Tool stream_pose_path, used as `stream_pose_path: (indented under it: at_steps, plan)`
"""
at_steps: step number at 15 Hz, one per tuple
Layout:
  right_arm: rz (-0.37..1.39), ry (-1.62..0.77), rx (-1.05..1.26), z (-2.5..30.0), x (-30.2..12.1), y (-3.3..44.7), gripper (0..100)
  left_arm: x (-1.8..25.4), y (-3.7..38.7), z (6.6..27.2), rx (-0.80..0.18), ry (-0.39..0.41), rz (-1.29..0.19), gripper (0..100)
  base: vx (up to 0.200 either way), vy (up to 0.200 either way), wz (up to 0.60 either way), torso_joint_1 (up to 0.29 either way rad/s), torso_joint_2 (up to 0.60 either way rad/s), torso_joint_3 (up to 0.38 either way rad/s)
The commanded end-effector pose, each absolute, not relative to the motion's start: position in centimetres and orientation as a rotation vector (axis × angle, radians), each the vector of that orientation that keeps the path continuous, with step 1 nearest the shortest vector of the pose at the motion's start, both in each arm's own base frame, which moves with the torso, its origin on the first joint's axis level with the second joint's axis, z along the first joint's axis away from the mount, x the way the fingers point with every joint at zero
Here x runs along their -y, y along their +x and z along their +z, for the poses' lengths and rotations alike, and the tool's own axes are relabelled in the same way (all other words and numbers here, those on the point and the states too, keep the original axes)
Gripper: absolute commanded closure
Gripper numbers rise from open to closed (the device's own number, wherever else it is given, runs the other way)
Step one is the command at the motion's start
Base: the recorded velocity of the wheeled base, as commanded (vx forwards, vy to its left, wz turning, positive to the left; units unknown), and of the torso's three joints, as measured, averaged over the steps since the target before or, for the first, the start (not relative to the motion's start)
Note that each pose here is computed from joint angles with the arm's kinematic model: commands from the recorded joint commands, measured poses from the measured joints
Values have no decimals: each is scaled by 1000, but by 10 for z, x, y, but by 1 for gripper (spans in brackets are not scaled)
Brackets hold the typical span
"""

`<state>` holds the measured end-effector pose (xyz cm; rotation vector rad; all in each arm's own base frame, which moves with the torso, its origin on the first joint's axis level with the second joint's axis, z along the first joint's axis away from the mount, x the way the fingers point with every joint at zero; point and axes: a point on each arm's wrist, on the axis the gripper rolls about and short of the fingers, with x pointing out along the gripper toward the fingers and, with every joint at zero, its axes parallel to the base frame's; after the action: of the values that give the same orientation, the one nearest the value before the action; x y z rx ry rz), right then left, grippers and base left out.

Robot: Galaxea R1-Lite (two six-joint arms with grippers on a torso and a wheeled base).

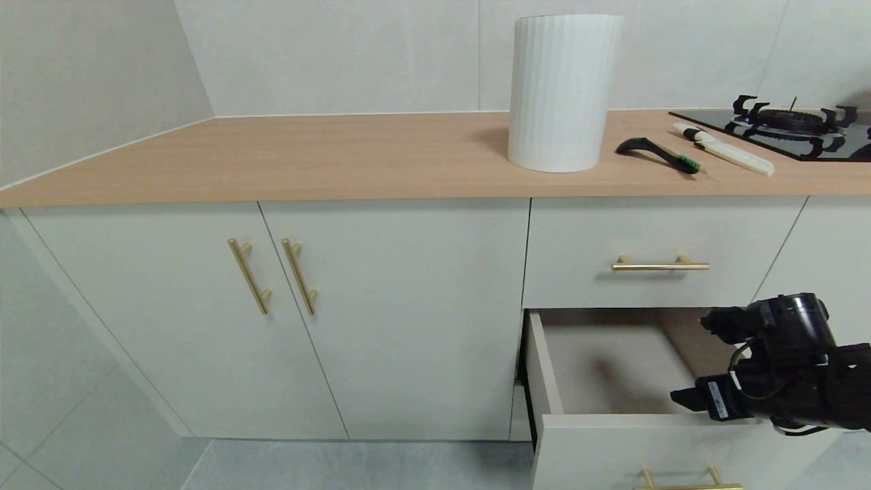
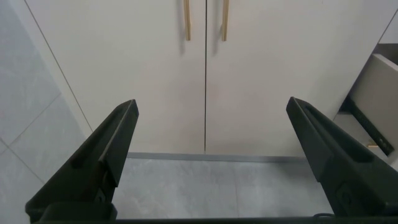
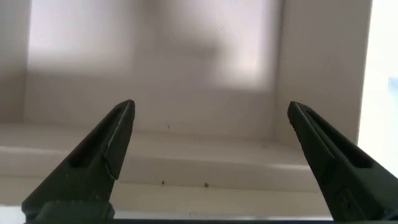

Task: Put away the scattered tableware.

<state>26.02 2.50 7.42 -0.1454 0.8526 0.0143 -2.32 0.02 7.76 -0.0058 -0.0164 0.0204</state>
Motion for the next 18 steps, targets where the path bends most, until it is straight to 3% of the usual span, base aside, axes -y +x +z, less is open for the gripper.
stream_pose_path:
  at_steps: [1, 18]
  plan:
    - [20, -155, -843, 85, -25, 254, 0, 0, -23, 78, 15, -6, 21, 0, 0, 0, 0, 0, 0, 0]
    - [137, -302, -1222, 83, -37, 198, 0, 0, -23, 78, 15, -6, 21, 0, 0, 0, 0, 0, 0, 0]
